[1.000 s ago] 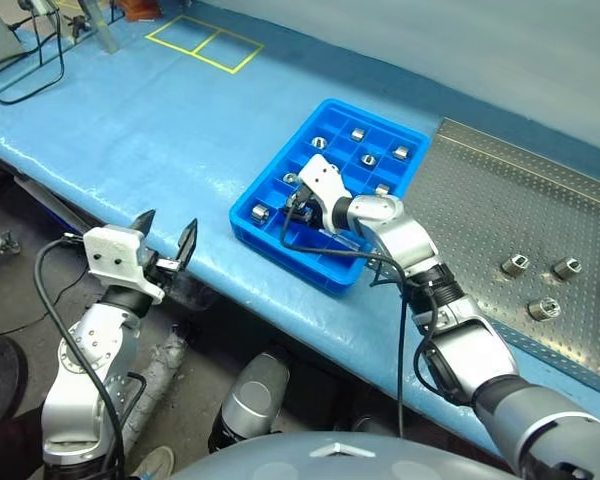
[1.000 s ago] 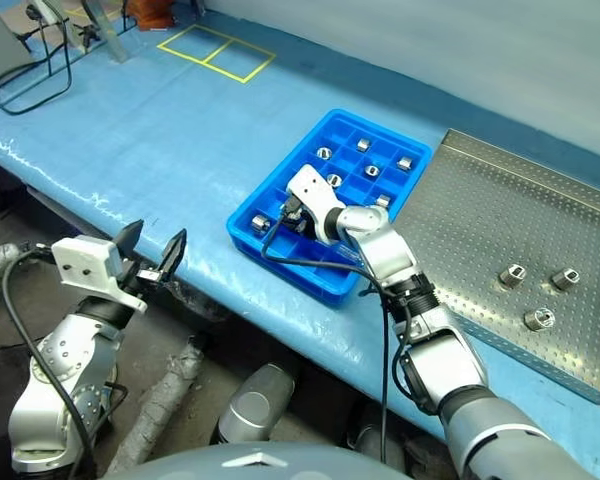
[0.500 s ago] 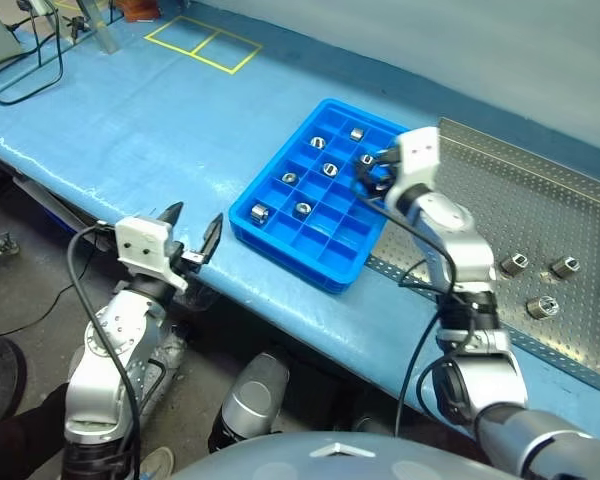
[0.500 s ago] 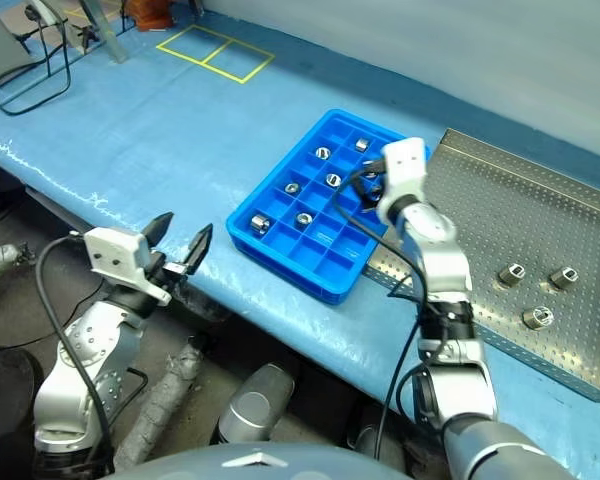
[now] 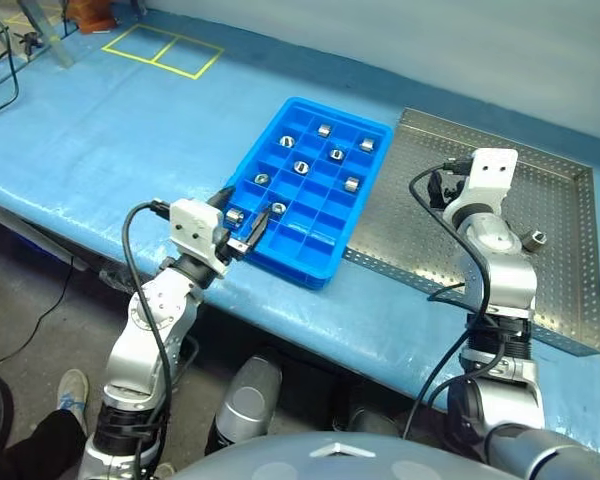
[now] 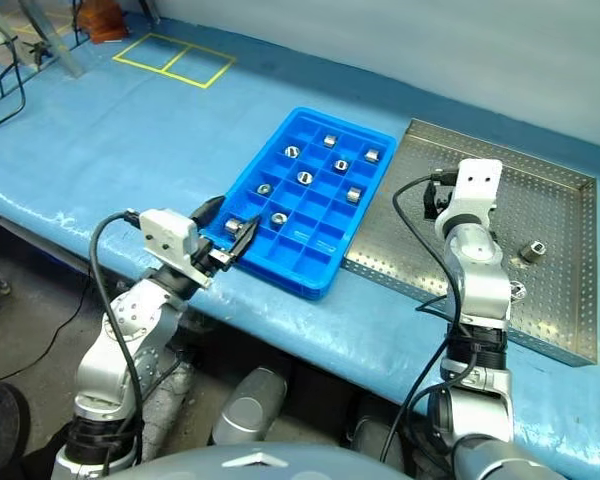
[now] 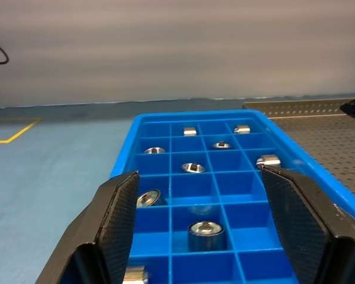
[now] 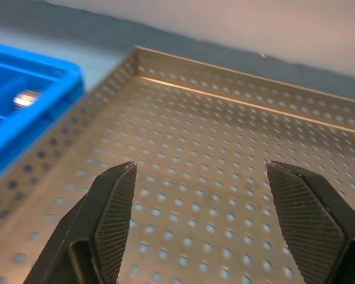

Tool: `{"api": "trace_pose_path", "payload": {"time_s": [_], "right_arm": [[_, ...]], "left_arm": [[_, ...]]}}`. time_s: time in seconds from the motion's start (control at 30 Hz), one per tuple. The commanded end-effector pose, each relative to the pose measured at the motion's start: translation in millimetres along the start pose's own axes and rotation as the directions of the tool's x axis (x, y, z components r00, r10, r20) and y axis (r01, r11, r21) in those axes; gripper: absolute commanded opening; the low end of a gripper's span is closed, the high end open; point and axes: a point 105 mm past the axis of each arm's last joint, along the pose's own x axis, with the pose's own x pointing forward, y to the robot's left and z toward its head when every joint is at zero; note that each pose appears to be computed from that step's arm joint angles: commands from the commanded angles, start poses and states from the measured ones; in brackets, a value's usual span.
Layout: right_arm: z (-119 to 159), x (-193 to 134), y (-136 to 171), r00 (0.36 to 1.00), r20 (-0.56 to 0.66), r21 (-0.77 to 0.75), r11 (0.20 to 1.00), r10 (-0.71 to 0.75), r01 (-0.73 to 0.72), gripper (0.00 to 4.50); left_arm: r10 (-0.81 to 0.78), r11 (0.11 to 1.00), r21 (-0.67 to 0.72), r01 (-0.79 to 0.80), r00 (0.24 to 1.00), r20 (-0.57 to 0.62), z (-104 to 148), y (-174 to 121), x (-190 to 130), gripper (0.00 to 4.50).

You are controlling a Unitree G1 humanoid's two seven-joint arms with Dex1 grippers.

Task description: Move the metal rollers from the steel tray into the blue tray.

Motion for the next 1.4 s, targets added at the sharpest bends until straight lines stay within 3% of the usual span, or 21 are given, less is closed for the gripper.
{"api": "trace_pose_path", "payload": {"time_s": [0.03, 0.23, 0.47, 0.57, 0.63, 0.7, 0.73, 0.8, 0.87, 1.0, 1.07, 1.17, 1.23, 1.33, 1.4], "right_arm": [[-2.5, 0.8, -25.0, 0.991, -0.039, 0.006, 0.991, -0.131, 0.132, 3.69], [-27.5, -3.2, -42.2, 0.965, -0.149, -0.004, 0.976, -0.214, 0.216, 3.69], [-75.2, -8.5, -23.5, 0.945, -0.316, 0.038, 0.994, -0.084, 0.100, 3.69], [-103.9, -12.8, -10.2, 0.924, -0.383, 0.174, 0.983, 0.013, 0.059, 3.09], [-105.8, -16.5, -5.5, 0.926, -0.375, 0.218, 0.975, 0.040, 0.046, 2.47], [-87.5, -16.6, 6.1, 0.956, -0.271, 0.239, 0.970, 0.112, -0.046, 1.78], [-75.9, -17.6, 15.7, 0.964, -0.208, 0.236, 0.965, 0.166, -0.116, 1.65], [-61.8, -21.5, 31.5, 0.959, -0.127, 0.221, 0.950, 0.252, -0.220, 1.65], [-51.7, -32.3, 63.3, 0.906, -0.071, 0.188, 0.897, 0.418, -0.399, 1.65], [-4.7, -75.7, 133.6, 0.664, 0.144, 0.146, 0.648, 0.734, -0.748, 1.65], [14.8, -93.3, 158.6, 0.541, 0.214, 0.143, 0.522, 0.813, -0.841, 1.65], [31.0, -103.1, 182.4, 0.449, 0.247, 0.118, 0.433, 0.859, -0.894, 1.65], [35.7, -99.8, 189.9, 0.451, 0.240, 0.095, 0.442, 0.859, -0.892, 1.65], [35.4, -76.8, 196.5, 0.544, 0.182, 0.071, 0.541, 0.819, -0.838, 1.65], [37.4, -67.1, 200.0, 0.574, 0.169, 0.030, 0.578, 0.801, -0.816, 1.65]], "left_arm": [[-0.018, 1.000, 0.018, 0.017, 1.000, 0.026, 4.5, -5.6, 0.6, 3.58], [-0.018, 1.000, 0.019, 0.018, 1.000, 0.021, 3.6, -5.4, -0.7, 3.58], [-0.024, 1.000, 0.012, 0.023, 0.999, 0.023, 5.1, -7.8, -0.6, 3.58], [-0.028, 1.000, 0.015, 0.027, 0.999, 0.023, 5.4, -9.2, 0.2, 3.58], [-0.033, 0.999, 0.021, 0.032, 0.999, 0.024, 6.6, -10.7, 0.0, 3.58], [-0.034, 0.999, 0.020, 0.034, 0.999, 0.026, 7.9, -11.5, -0.9, 3.58], [-0.034, 0.999, 0.019, 0.034, 0.999, 0.025, 7.8, -11.5, -1.4, 3.58], [-0.033, 0.999, 0.021, 0.033, 0.999, 0.022, 7.4, -11.1, -1.9, 3.58], [-0.016, 1.000, 0.025, 0.015, 0.999, 0.036, 10.0, -7.9, -2.2, 3.58], [0.076, 0.996, 0.038, -0.080, 0.992, 0.098, 23.6, 8.5, -4.3, 3.58], [0.105, 0.992, 0.057, -0.110, 0.990, 0.091, 23.1, 15.3, -6.7, 3.58], [0.133, 0.987, 0.084, -0.137, 0.989, 0.058, 16.5, 21.5, -9.3, 3.58], [0.141, 0.986, 0.082, -0.145, 0.989, 0.051, 14.8, 23.2, -11.4, 3.58], [0.180, 0.979, 0.088, -0.182, 0.983, 0.034, 11.4, 30.2, -19.4, 3.58], [0.197, 0.975, 0.100, -0.198, 0.980, 0.022, 9.4, 33.7, -23.4, 3.58]]}}
